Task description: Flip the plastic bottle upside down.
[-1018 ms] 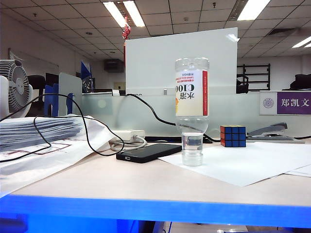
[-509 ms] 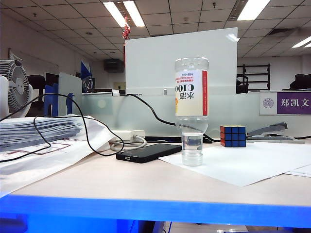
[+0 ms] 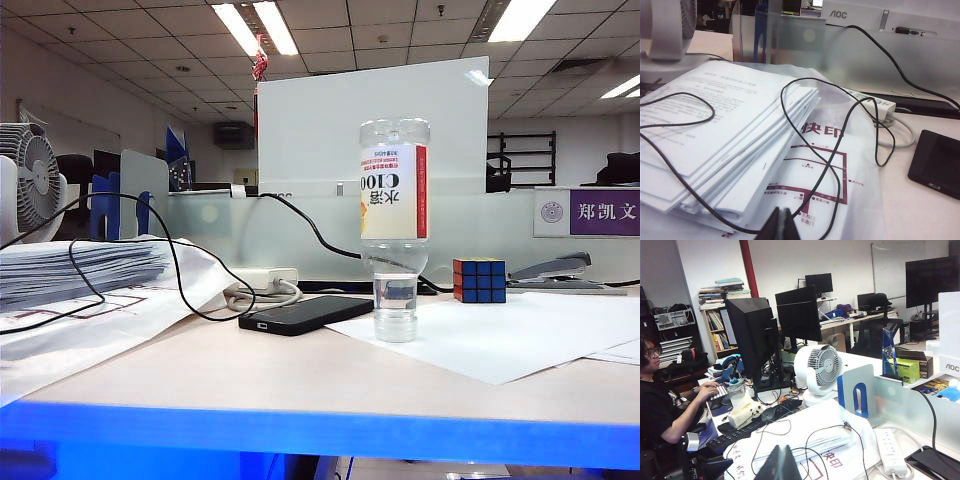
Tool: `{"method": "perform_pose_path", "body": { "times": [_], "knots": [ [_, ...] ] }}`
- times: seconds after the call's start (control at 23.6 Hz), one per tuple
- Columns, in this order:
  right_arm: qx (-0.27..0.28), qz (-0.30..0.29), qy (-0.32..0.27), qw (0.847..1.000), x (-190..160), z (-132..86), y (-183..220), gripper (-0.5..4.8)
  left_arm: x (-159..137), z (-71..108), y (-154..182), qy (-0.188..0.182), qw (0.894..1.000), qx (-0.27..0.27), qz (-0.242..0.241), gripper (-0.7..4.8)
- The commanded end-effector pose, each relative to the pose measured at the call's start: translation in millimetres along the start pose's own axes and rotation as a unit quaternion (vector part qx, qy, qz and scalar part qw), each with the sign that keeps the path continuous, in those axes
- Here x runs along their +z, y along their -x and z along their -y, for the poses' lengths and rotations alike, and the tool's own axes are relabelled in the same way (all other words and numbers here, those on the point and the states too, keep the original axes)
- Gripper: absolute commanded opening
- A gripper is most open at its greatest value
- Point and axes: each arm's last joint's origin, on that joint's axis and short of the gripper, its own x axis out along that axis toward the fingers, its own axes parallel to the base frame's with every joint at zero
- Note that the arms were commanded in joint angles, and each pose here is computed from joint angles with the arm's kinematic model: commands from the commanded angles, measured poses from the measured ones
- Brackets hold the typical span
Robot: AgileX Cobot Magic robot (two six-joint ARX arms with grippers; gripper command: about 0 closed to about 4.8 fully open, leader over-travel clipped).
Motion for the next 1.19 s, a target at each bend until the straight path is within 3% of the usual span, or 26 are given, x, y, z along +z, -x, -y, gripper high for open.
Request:
{"method": "perform_pose_path", "body": {
  "times": [0.04,0.17,0.21,0.25,0.59,0.89,1.19],
  "knots": [
    [0.002,0.002,0.008,1.000,1.5,-1.6,-0.1,-0.08,2.2,0.0,0.2,-0.003,1.000,0.001,0.010,-0.03],
    [0.002,0.002,0.008,1.000,1.5,-1.6,-0.1,-0.08,2.2,0.0,0.2,-0.002,1.000,0.001,0.010,-0.03],
    [0.002,0.002,0.008,1.000,1.5,-1.6,-0.1,-0.08,3.8,0.0,0.3,0.030,0.999,0.001,0.018,-0.03],
    [0.002,0.002,0.008,1.000,1.5,-1.6,-0.1,-0.08,4.2,0.1,0.3,0.034,0.999,0.000,0.019,-0.03],
    [0.003,0.002,0.010,1.000,1.6,-3.0,0.1,-0.08,3.5,0.2,0.2,0.034,0.999,-0.001,0.017,-0.03],
    [0.097,-0.020,0.002,0.995,-1.6,-16.3,-6.9,-0.08,3.5,0.2,0.2,0.034,0.999,-0.002,0.017,-0.03],
    [0.105,-0.028,-0.009,0.994,-1.6,-22.6,-4.3,-0.08,3.5,0.2,0.2,0.034,0.999,-0.001,0.017,-0.03]
  ]
}}
